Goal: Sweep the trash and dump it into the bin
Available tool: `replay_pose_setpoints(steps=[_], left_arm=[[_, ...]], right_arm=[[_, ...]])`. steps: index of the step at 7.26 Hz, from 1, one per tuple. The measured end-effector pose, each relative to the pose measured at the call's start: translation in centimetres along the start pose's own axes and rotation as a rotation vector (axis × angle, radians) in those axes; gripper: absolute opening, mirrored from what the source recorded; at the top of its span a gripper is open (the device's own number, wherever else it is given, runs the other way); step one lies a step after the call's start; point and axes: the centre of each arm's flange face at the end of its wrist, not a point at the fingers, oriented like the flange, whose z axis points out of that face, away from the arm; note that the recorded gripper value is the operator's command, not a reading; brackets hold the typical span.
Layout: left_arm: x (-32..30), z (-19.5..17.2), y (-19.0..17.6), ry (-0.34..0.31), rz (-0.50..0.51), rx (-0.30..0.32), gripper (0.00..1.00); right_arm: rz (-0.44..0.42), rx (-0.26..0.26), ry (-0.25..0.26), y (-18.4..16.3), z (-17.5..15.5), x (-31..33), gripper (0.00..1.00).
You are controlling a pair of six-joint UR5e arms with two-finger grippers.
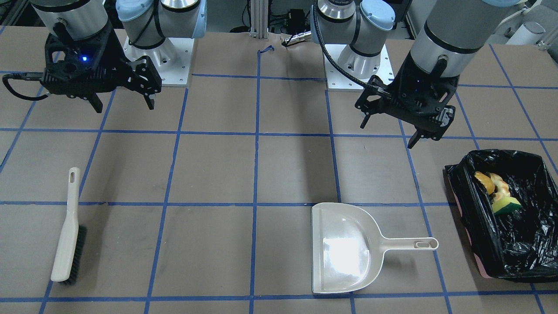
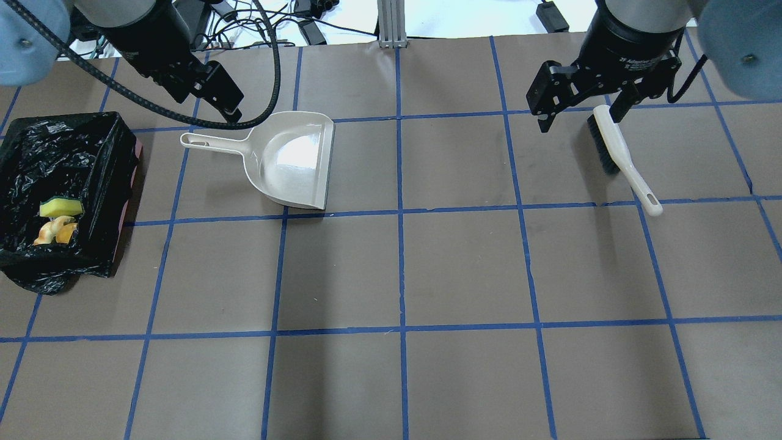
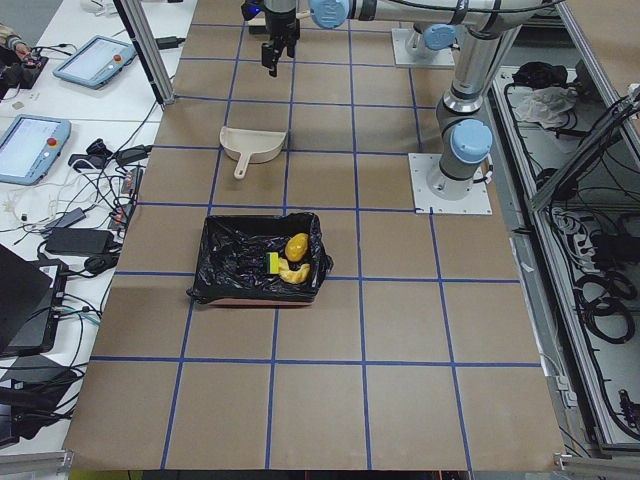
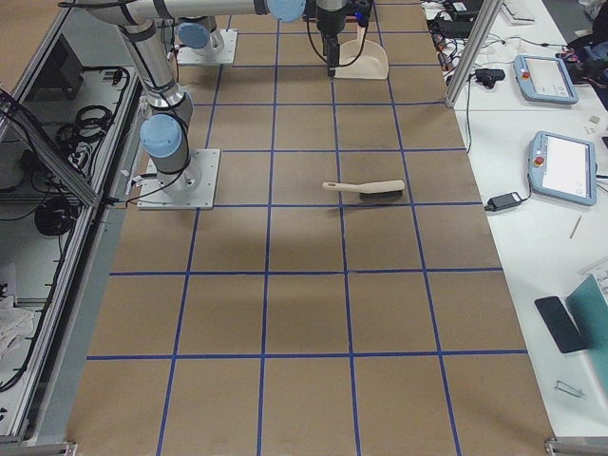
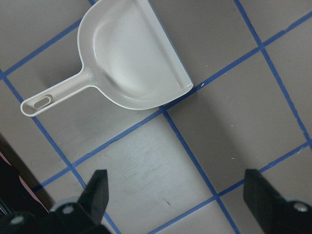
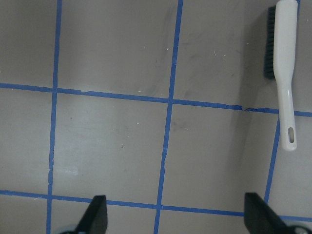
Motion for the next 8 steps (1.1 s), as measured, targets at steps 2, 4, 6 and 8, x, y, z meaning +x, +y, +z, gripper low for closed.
replay_pose_setpoints(steps=[2, 4, 6, 8], left_arm=[[-0.2, -0.2, 1.1, -0.01, -0.163, -0.005, 1.0], [-0.3, -0.7, 2.6, -0.041, -0.206, -0.012, 1.0], [0.2, -1.1, 4.2, -0.055, -0.264, -0.037, 1.0], [0.5, -0.8, 5.1, -0.058, -0.284, -0.053, 1.0]], right_arm=[[0.0, 0.0, 0.0, 0.0, 0.0, 0.0, 1.0], [-0.001, -0.001, 0.0, 0.0, 0.0, 0.0, 1.0], [-0.001, -0.005, -0.002, 0.1, 0.0, 0.0, 1.0], [-0.001, -0.005, -0.007, 0.1, 0.0, -0.1, 1.0]])
